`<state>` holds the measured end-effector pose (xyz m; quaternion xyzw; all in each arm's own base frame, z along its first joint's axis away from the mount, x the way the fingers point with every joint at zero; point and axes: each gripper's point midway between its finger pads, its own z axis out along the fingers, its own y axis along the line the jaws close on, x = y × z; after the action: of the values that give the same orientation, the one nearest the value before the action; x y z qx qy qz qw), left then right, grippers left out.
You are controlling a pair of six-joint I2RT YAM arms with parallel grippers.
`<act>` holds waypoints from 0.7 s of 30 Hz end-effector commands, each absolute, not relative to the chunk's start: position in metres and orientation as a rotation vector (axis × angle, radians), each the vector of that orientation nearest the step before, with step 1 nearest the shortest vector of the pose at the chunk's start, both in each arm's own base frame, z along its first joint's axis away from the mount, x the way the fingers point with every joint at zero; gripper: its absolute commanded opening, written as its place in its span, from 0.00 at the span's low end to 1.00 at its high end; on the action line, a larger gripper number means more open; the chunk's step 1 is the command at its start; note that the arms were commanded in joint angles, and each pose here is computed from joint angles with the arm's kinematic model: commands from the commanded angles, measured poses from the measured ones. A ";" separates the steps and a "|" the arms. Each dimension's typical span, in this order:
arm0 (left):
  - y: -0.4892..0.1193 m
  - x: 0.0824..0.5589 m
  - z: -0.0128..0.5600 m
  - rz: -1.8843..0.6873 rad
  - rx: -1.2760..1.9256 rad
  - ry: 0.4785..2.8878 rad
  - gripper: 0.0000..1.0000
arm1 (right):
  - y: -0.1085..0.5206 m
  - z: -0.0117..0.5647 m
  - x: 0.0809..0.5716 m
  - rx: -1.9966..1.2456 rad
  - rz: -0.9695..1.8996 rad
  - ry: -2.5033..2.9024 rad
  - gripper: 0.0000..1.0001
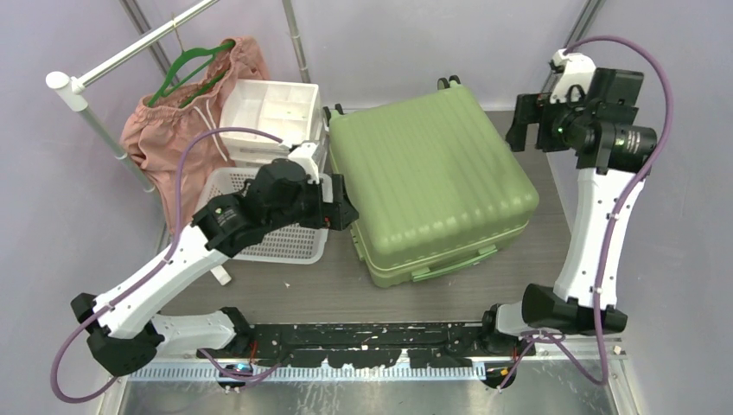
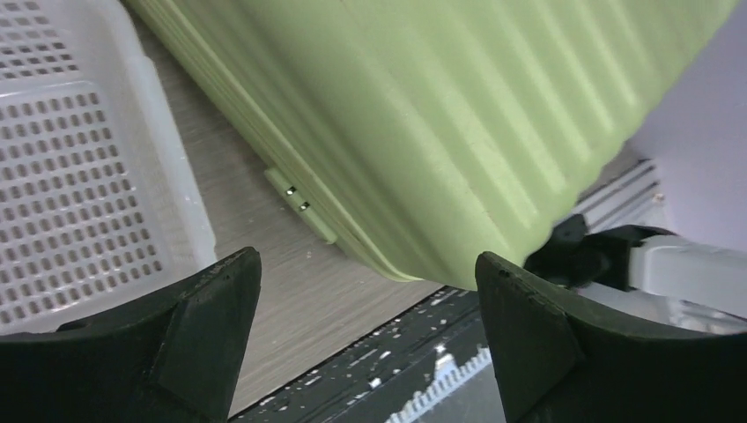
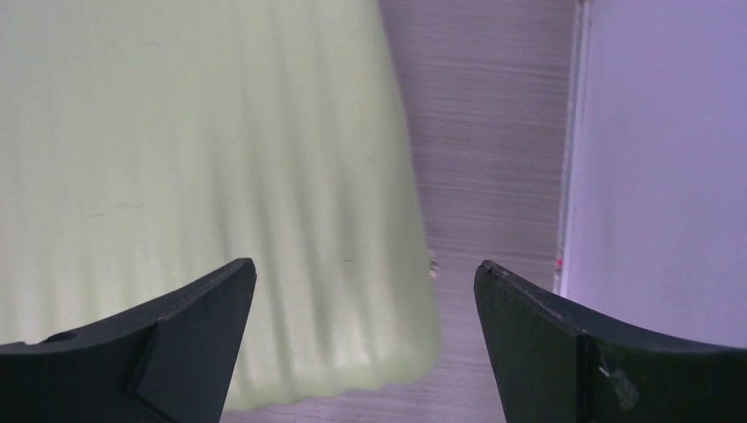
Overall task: Open, take out, and arrange the luggage
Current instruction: Adjust the luggage at the center of the board.
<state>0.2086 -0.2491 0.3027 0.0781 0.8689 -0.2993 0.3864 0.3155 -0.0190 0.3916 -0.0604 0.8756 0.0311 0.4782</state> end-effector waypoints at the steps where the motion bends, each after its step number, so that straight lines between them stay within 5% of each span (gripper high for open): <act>1: -0.233 0.224 0.315 -0.593 0.145 2.112 0.88 | -0.061 0.381 0.324 -0.146 0.096 2.182 1.00; 5: -0.213 0.232 0.302 -0.466 0.100 2.126 0.72 | -0.104 0.343 0.335 -0.077 0.112 2.296 0.90; 9: -0.197 0.244 0.285 -0.415 0.047 2.165 0.53 | -0.127 0.305 0.346 -0.009 0.106 2.371 0.61; 12: -0.194 0.261 0.266 -0.471 -0.001 2.191 0.26 | -0.131 0.285 0.348 0.023 0.128 2.410 0.39; 15: -0.192 0.275 0.247 -0.504 -0.037 2.228 0.13 | -0.129 0.268 0.351 0.033 0.175 2.432 0.36; 21: -0.218 0.297 0.219 -0.577 0.010 2.251 0.13 | -0.109 0.241 0.346 0.004 0.359 2.491 0.36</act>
<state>0.2752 -0.1840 0.2045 -0.0179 0.9130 -0.1623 0.3739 0.3446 -0.1232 0.2449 0.0228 0.9482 0.0945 0.3025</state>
